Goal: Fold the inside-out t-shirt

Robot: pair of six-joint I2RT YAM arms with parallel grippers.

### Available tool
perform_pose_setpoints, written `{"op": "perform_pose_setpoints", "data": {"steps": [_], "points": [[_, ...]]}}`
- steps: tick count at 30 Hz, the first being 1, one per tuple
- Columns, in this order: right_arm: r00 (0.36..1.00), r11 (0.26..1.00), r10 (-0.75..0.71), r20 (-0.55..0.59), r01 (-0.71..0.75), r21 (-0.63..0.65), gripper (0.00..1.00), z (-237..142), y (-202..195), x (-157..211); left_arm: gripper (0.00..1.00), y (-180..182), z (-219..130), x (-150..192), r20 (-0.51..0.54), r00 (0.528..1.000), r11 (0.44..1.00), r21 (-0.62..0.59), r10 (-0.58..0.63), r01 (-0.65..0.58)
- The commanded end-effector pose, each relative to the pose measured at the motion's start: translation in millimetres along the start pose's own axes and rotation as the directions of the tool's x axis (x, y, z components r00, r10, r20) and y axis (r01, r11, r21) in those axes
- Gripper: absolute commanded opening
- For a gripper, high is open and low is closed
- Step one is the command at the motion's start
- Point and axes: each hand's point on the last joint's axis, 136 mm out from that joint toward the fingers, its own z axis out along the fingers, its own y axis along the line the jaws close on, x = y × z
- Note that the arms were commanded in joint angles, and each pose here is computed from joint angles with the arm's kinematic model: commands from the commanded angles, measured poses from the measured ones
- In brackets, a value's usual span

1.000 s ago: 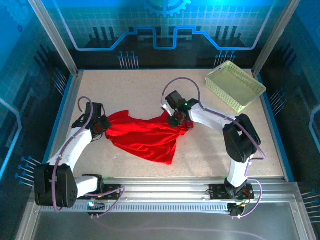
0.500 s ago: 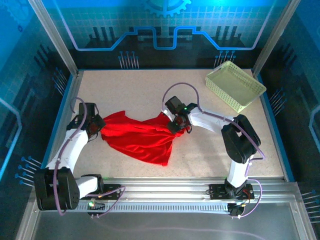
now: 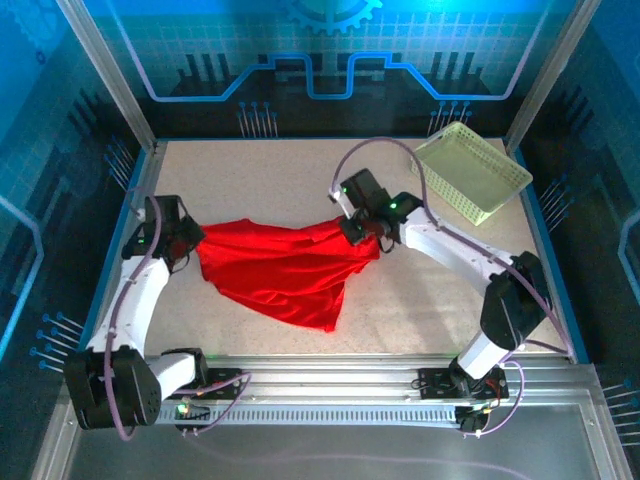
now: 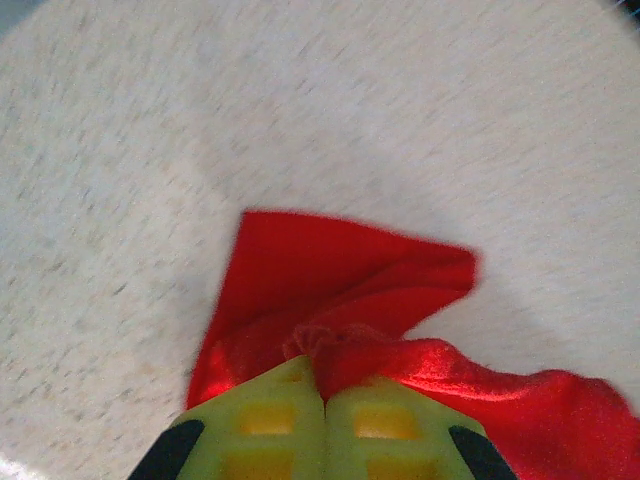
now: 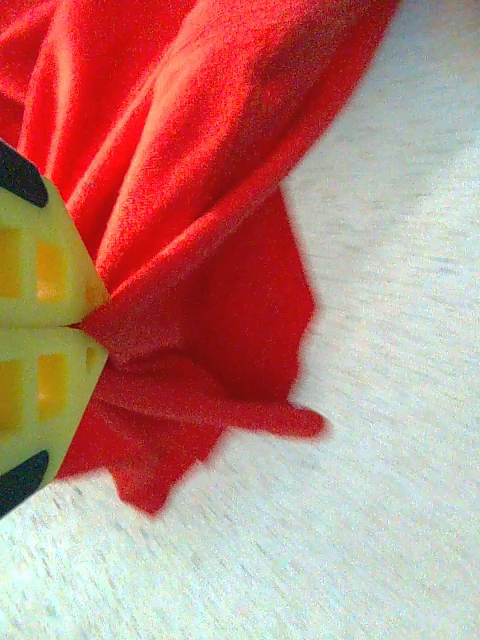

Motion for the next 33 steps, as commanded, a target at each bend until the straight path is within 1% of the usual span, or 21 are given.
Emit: {"op": "perform_pose_setpoints", "data": {"steps": [1, 3, 6, 9, 12, 14, 16, 17, 19, 20, 21, 23, 25, 27, 29, 30, 31, 32, 33], "points": [[0.981, 0.998, 0.034, 0.191, -0.045, 0.054, 0.0, -63.6, -21.3, -60.4, 0.0, -52.1, -62.6, -62.9, 0.178, 0.983, 0.979, 0.203, -0.05, 0.013], [0.963, 0.997, 0.035, 0.269, -0.051, 0.053, 0.0, -89.2, -26.2, -90.5, 0.0, -72.8, -93.8, -89.8, 0.251, 0.966, 0.964, 0.265, -0.057, -0.011], [0.925, 0.997, 0.034, 0.378, -0.057, 0.051, 0.0, -119.8, -33.4, -133.5, 0.0, -99.0, -140.4, -131.9, 0.364, 0.93, 0.946, 0.319, -0.06, -0.063], [0.882, 0.999, 0.051, 0.468, -0.054, -0.007, 0.0, -133.3, -35.2, -175.8, 0.0, -103.0, -183.8, -175.9, 0.472, 0.877, 0.953, 0.296, -0.089, -0.062], [0.852, 0.998, 0.05, 0.521, -0.019, -0.064, 0.0, -130.6, -26.7, -213.9, 0.0, -107.3, -228.3, -218.6, 0.568, 0.814, 0.946, 0.314, -0.12, -0.08], [0.842, 0.995, 0.057, 0.537, -0.002, -0.102, 0.0, -121.8, -20.8, -234.4, 0.0, -114.2, -259.0, -240.1, 0.61, 0.785, 0.939, 0.321, -0.106, -0.122], [0.828, 0.991, 0.066, 0.557, 0.008, -0.13, 0.0, -115.0, -17.1, -251.7, 0.0, -128.8, -293.5, -250.6, 0.652, 0.754, 0.918, 0.341, -0.077, -0.201], [0.821, 0.99, 0.07, 0.566, 0.011, -0.139, 0.0, -109.6, -15.6, -258.9, 0.0, -135.8, -312.3, -250.0, 0.672, 0.738, 0.902, 0.356, -0.066, -0.243], [0.808, 0.988, 0.08, 0.583, 0.013, -0.152, 0.0, -101.0, -14.1, -268.7, 0.0, -149.9, -340.8, -240.2, 0.684, 0.727, 0.854, 0.413, -0.061, -0.317], [0.805, 0.986, 0.094, 0.585, 0.005, -0.165, 0.0, -94.7, -13.9, -271.5, 0.0, -157.4, -349.8, -230.7, 0.673, 0.737, 0.82, 0.453, -0.057, -0.35], [0.804, 0.983, 0.11, 0.584, -0.002, -0.182, 0.0, -90.5, -14.1, -272.6, 0.0, -163.5, -353.9, -218.7, 0.649, 0.759, 0.784, 0.498, -0.052, -0.372], [0.817, 0.978, 0.135, 0.561, -0.017, -0.209, 0.0, -79.4, -14.5, -268.9, 0.0, -172.3, -347.8, -192.6, 0.595, 0.803, 0.716, 0.571, -0.025, -0.402], [0.844, 0.978, 0.137, 0.519, -0.031, -0.208, 0.0, -62.7, -16.3, -257.6, 0.0, -173.1, -331.7, -158.7, 0.536, 0.844, 0.668, 0.622, 0.016, -0.408], [0.88, 0.981, 0.137, 0.456, -0.056, -0.187, 0.0, -39.3, -21.2, -237.4, 0.0, -174.1, -303.0, -114.7, 0.448, 0.891, 0.616, 0.683, 0.073, -0.394], [0.904, 0.979, 0.16, 0.396, -0.092, -0.184, 0.0, -16.3, -27.6, -212.0, 0.0, -177.9, -273.7, -67.1, 0.352, 0.925, 0.561, 0.742, 0.139, -0.367], [0.905, 0.973, 0.188, 0.381, -0.118, -0.198, 0.0, -9.8, -33.4, -199.4, 0.0, -182.5, -256.6, -36.1, 0.295, 0.936, 0.534, 0.769, 0.194, -0.352], [0.909, 0.966, 0.218, 0.356, -0.15, -0.21, 0.0, -0.1, -39.2, -184.5, 0.0, -185.4, -242.0, -10.4, 0.252, 0.938, 0.518, 0.784, 0.238, -0.342], [0.908, 0.954, 0.257, 0.331, -0.185, -0.235, 0.0, 9.3, -46.3, -168.1, 0.0, -190.1, -228.8, 19.4, 0.21, 0.933, 0.499, 0.798, 0.292, -0.336], [0.907, 0.941, 0.292, 0.303, -0.215, -0.261, 0.04, 17.1, -52.9, -152.2, 0.0, -192.8, -211.2, 53.9, 0.168, 0.917, 0.491, 0.802, 0.361, -0.34]]}}
